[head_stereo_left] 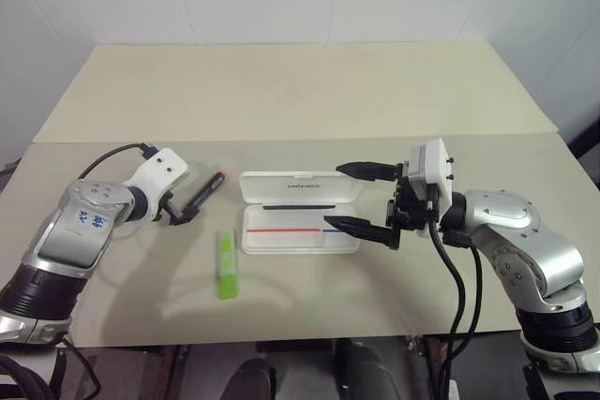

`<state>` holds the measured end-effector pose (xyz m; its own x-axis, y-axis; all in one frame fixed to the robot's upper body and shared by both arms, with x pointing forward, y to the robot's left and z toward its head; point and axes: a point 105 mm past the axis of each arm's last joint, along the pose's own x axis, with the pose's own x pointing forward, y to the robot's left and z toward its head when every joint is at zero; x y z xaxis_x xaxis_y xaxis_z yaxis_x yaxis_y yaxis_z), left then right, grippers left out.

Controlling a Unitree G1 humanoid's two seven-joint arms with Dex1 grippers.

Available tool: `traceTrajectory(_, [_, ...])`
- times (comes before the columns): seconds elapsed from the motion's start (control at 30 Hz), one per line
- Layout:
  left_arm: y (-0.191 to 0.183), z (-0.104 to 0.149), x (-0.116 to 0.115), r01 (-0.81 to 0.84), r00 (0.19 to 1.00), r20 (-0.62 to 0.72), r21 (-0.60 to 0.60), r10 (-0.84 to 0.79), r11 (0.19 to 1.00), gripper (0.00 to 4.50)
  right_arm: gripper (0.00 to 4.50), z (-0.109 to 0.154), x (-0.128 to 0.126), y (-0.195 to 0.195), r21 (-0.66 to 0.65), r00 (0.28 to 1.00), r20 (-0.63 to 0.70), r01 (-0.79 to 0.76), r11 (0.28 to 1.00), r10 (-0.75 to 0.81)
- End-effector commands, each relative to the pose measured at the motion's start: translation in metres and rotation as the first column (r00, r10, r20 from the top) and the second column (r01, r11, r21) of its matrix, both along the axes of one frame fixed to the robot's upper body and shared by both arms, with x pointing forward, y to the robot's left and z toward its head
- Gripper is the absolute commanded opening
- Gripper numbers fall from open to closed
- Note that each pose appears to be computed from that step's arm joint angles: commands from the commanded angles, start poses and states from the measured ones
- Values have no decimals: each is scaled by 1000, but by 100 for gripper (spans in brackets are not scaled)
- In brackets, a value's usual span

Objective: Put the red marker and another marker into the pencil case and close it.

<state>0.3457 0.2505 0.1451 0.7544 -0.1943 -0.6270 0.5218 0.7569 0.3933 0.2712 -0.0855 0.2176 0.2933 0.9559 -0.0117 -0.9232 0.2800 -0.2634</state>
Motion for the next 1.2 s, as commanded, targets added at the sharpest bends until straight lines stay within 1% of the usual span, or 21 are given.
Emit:
traceTrajectory(0.03, [1, -3, -1, -18, 999, -38, -16, 17, 1000, 448, 450, 12, -7, -1, 3, 998, 62, -4, 1000, 4])
traceTrajectory(0.17, [-6, -2, 2, -55, 997, -69, -132, 46, 990, 448, 450, 13, -7, -2, -1, 998, 65, 3, 1000, -3])
traceTrajectory(0.27, [-8, -2, 2, -65, 996, -77, -165, 53, 984, 388, 450, 13, -6, -4, -8, 998, 64, 8, 1000, -8])
traceTrajectory(0.4, [-11, -3, 1, -89, 992, -103, -240, 66, 967, 254, 450, 13, -6, -5, -13, 998, 66, 13, 1000, -12])
traceTrajectory(0.43, [-12, -2, 2, -97, 992, -104, -256, 72, 962, 210, 450, 13, -5, -6, -13, 998, 68, 15, 1000, -15])
traceTrajectory(0.5, [-11, -1, 3, -104, 992, -100, -266, 80, 958, 142, 450, 14, -4, -6, -12, 997, 71, 19, 1000, -19])
traceTrajectory(0.53, [-10, 0, 4, -110, 992, -97, -269, 86, 957, 116, 450, 14, -4, -6, -13, 997, 72, 21, 1000, -20])
traceTrajectory(0.57, [-9, 1, 4, -113, 991, -94, -271, 90, 956, 75, 450, 15, -3, -7, -13, 997, 72, 22, 1000, -21])
traceTrajectory(0.6, [-8, 3, 5, -110, 992, -85, -271, 90, 956, 56, 450, 15, -3, -7, -13, 997, 73, 24, 1000, -23])
traceTrajectory(0.8, [-5, 22, 9, -96, 995, -20, -263, 94, 960, 54, 450, 15, -1, -8, -14, 996, 77, 34, 999, -32])
traceTrajectory(0.97, [-15, 53, 14, -8, 994, 104, -241, 34, 971, 54, 450, 15, 0, -10, -19, 996, 78, 40, 999, -38])
traceTrajectory(1.07, [-18, 59, 14, 23, 991, 135, -234, 9, 972, 54, 450, 15, 0, -11, -20, 996, 77, 41, 999, -40])
traceTrajectory(1.13, [-30, 82, 12, 125, 973, 215, -207, -79, 970, 54, 450, 9, 0, -18, -40, 997, 62, 57, 998, -54])
traceTrajectory(1.2, [-36, 99, 10, 188, 953, 269, -178, -136, 966, 54, 450, 4, 0, -25, -60, 996, 49, 73, 996, -70])
